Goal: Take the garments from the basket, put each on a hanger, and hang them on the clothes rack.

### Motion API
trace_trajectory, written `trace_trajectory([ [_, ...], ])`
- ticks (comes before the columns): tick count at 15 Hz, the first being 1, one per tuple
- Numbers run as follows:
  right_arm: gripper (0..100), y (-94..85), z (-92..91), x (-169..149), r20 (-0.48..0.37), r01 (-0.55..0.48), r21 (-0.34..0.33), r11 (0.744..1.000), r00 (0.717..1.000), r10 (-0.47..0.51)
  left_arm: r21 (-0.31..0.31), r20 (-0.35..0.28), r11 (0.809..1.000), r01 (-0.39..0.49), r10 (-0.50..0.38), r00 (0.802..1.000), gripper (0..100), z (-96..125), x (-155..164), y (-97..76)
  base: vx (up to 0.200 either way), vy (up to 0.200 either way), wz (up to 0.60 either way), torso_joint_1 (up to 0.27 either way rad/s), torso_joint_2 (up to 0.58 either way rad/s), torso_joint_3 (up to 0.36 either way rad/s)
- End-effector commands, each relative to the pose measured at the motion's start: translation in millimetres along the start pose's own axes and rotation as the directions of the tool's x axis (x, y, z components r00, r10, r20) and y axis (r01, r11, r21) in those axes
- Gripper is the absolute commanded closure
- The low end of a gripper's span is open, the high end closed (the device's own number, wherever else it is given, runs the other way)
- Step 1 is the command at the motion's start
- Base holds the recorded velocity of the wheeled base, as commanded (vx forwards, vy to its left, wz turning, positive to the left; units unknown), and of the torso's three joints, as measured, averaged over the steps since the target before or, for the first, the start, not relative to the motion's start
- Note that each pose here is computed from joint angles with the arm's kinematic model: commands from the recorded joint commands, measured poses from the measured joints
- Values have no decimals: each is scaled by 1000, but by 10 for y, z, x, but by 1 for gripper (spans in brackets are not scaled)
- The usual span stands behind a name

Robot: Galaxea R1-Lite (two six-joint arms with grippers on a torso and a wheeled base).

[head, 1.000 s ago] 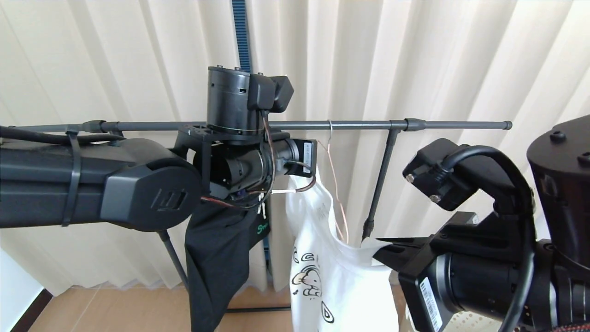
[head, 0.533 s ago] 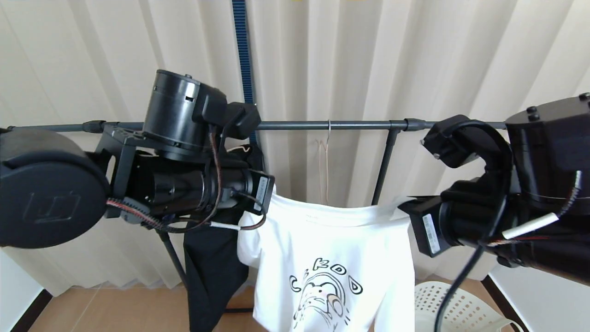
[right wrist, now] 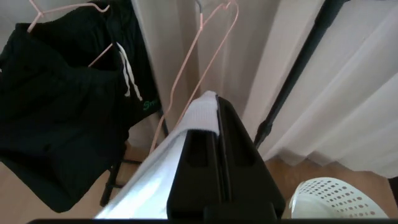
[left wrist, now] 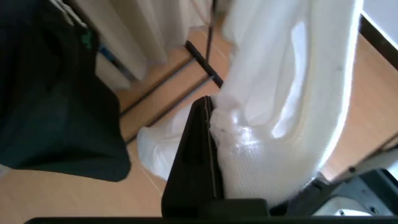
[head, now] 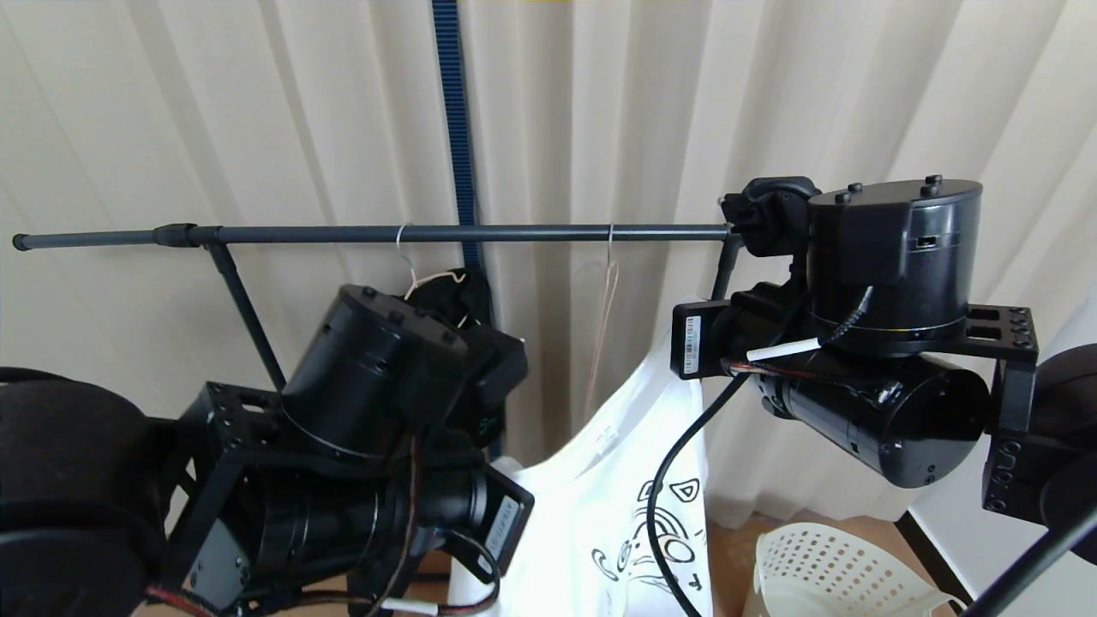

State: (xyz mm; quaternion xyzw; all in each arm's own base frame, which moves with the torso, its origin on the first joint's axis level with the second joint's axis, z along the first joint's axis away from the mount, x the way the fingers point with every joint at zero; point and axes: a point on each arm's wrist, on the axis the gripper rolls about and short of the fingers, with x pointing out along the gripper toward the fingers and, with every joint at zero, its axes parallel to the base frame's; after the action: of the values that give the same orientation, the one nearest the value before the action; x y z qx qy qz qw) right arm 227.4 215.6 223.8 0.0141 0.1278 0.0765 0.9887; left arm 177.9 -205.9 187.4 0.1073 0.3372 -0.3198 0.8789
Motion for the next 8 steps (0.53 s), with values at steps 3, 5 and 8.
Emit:
trace_trajectory([
  [3, 100, 119, -78, 1, -17, -28, 18, 999, 999, 29, -89, -35, 985, 151, -155, 987, 100, 4, 177, -459, 0, 0, 0, 0, 0, 0],
  [5, 100, 136, -63, -54, -12, -43, 33, 999, 999, 43, -163, -4, 969, 185, -188, 982, 100, 111, 237, -605, 0, 0, 0, 0, 0, 0],
  [8, 100, 127, -57, -65, -12, -35, 33, 999, 999, 35, -178, 24, 965, 194, -193, 981, 100, 145, 243, -625, 0, 0, 0, 0, 0, 0],
])
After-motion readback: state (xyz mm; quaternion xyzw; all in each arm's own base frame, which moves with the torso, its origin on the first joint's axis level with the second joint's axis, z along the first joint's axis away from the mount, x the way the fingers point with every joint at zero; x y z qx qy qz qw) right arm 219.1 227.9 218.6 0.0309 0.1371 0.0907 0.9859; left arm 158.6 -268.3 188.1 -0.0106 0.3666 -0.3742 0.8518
